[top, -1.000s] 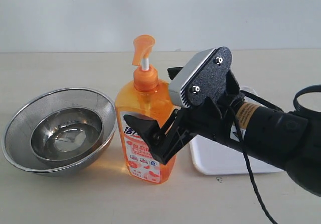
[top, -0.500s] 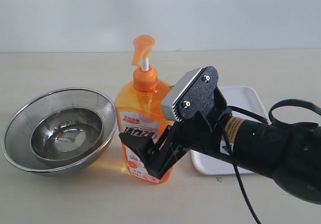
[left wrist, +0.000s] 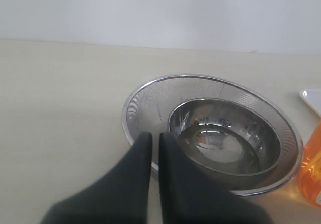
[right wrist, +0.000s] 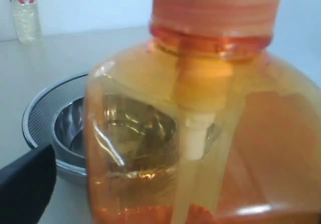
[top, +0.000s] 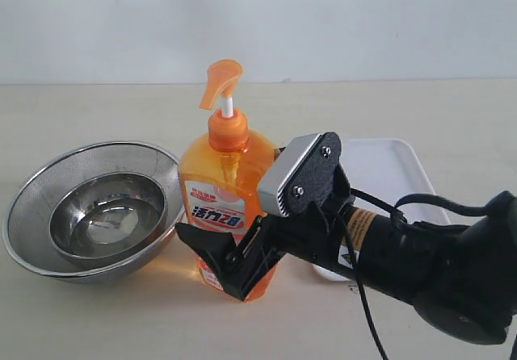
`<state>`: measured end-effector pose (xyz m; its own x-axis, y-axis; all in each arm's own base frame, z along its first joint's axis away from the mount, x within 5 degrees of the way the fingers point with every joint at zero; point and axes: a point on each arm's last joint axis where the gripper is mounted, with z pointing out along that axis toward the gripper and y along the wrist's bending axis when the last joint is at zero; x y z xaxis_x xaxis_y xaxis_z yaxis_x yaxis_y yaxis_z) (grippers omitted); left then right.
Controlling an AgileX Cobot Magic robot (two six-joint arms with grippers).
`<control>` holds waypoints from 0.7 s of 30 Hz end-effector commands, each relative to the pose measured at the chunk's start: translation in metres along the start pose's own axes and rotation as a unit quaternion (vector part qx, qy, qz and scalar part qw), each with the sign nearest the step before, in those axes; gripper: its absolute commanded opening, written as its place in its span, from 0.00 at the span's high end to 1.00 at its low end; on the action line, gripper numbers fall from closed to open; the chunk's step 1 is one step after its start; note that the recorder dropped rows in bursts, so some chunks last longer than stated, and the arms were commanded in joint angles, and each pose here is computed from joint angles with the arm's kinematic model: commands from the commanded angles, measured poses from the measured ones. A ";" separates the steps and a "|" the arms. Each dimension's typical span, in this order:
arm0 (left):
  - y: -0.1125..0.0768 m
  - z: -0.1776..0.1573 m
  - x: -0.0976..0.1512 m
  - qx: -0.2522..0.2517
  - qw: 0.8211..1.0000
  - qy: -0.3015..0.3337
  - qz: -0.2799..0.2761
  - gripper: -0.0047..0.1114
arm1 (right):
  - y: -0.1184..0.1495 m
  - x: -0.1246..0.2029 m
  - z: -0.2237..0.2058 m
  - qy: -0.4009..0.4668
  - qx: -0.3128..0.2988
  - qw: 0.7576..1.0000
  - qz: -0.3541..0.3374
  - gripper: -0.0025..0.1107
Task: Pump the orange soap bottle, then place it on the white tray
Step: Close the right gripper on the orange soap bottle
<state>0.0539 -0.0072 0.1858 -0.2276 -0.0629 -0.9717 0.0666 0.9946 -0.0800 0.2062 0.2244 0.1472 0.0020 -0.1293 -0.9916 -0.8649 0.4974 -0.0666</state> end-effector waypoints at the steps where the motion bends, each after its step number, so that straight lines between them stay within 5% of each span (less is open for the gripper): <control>1: 0.000 0.000 0.000 -0.001 1.000 -0.002 -0.005 0.92 | 0.002 0.011 0.002 -0.015 -0.008 1.000 0.008 0.11; 18: 0.000 0.000 0.000 -0.001 1.000 -0.002 -0.005 0.92 | -0.003 0.009 0.005 -0.021 0.013 1.000 0.015 0.11; 21: 0.000 0.000 0.000 -0.001 1.000 -0.002 -0.005 0.92 | -0.004 0.008 0.006 -0.024 0.012 1.000 0.014 0.24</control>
<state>0.0539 -0.0072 0.1858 -0.2276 -0.0629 -0.9717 0.0666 0.9946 -0.0800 0.2107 0.2260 0.1366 -0.0060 -0.0921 -0.9957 -0.8526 0.5208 -0.0430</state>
